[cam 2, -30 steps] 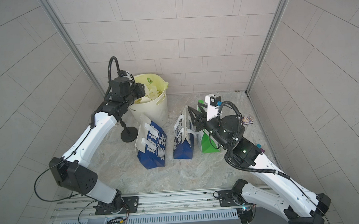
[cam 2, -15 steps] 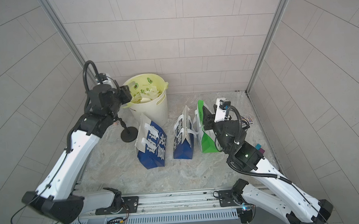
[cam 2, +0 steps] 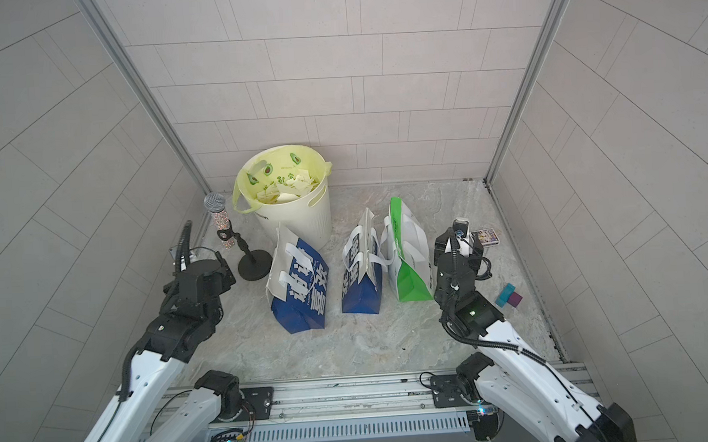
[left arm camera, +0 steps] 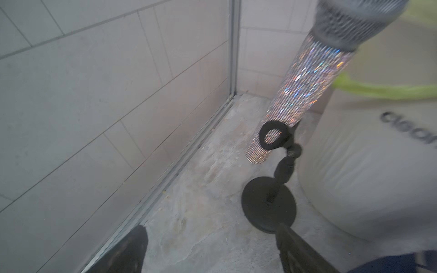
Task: Shred takeout receipts and throw away
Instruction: Reset both arms
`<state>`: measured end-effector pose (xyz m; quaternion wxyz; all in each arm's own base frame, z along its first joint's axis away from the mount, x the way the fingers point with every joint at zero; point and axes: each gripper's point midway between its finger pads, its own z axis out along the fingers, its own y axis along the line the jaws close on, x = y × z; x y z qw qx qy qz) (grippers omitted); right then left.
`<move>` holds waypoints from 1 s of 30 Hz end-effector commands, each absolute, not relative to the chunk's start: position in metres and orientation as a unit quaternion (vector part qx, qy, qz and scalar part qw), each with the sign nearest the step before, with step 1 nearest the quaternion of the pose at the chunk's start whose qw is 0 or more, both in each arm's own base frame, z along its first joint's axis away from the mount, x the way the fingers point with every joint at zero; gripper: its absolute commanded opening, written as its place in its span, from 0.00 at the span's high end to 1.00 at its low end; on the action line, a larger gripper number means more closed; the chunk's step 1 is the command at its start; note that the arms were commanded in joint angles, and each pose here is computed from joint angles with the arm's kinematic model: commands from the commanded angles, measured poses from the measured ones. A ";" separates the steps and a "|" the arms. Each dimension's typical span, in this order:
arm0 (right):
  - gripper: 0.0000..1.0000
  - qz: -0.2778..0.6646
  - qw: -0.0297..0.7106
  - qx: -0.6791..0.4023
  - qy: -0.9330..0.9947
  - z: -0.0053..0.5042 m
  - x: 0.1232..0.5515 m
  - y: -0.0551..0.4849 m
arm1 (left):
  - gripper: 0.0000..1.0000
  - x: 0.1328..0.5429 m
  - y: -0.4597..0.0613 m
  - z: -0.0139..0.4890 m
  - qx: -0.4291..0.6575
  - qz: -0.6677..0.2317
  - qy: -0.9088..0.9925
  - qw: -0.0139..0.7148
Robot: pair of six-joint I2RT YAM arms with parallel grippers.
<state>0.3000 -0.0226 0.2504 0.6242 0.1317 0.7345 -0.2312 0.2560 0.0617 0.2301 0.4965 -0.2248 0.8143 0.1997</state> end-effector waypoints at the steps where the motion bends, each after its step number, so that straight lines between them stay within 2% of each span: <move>1: 0.31 -0.261 0.600 0.161 0.739 0.210 0.307 -0.047 | 0.02 0.272 0.075 0.215 -0.251 0.230 0.805 0.487; 6: 0.28 -0.236 0.588 0.177 0.753 0.152 0.318 -0.063 | 0.00 0.286 0.092 0.186 -0.257 0.282 0.800 0.464; 10: 0.25 -0.162 0.608 0.134 0.766 0.131 0.342 -0.044 | 0.00 0.297 0.092 0.165 -0.248 0.264 0.791 0.493; 12: 0.20 -0.157 0.614 0.124 0.763 0.130 0.352 -0.045 | 0.00 0.303 0.088 0.156 -0.245 0.244 0.784 0.515; 14: 0.19 -0.135 0.610 0.104 0.774 0.126 0.356 -0.045 | 0.00 0.307 0.087 0.145 -0.248 0.236 0.780 0.524; 17: 0.19 -0.122 0.617 0.153 0.762 0.110 0.353 -0.065 | 0.00 0.319 0.083 0.133 -0.229 0.232 0.788 0.521; 19: 0.19 -0.111 0.634 0.146 0.751 0.104 0.356 -0.062 | 0.00 0.329 0.078 0.130 -0.215 0.224 0.785 0.536; 21: 0.12 -0.108 0.646 0.137 0.743 0.105 0.357 -0.060 | 0.00 0.337 0.074 0.129 -0.210 0.213 0.775 0.557; 23: 0.09 -0.117 0.624 0.159 0.756 0.102 0.356 -0.069 | 0.00 0.348 0.070 0.127 -0.204 0.201 0.766 0.575; 25: 0.01 -0.113 0.617 0.156 0.763 0.101 0.362 -0.068 | 0.00 0.361 0.063 0.125 -0.175 0.199 0.774 0.575; 30: 0.00 -0.127 0.616 0.152 0.763 0.101 0.364 -0.067 | 0.00 0.376 0.049 0.097 -0.131 0.180 0.793 0.567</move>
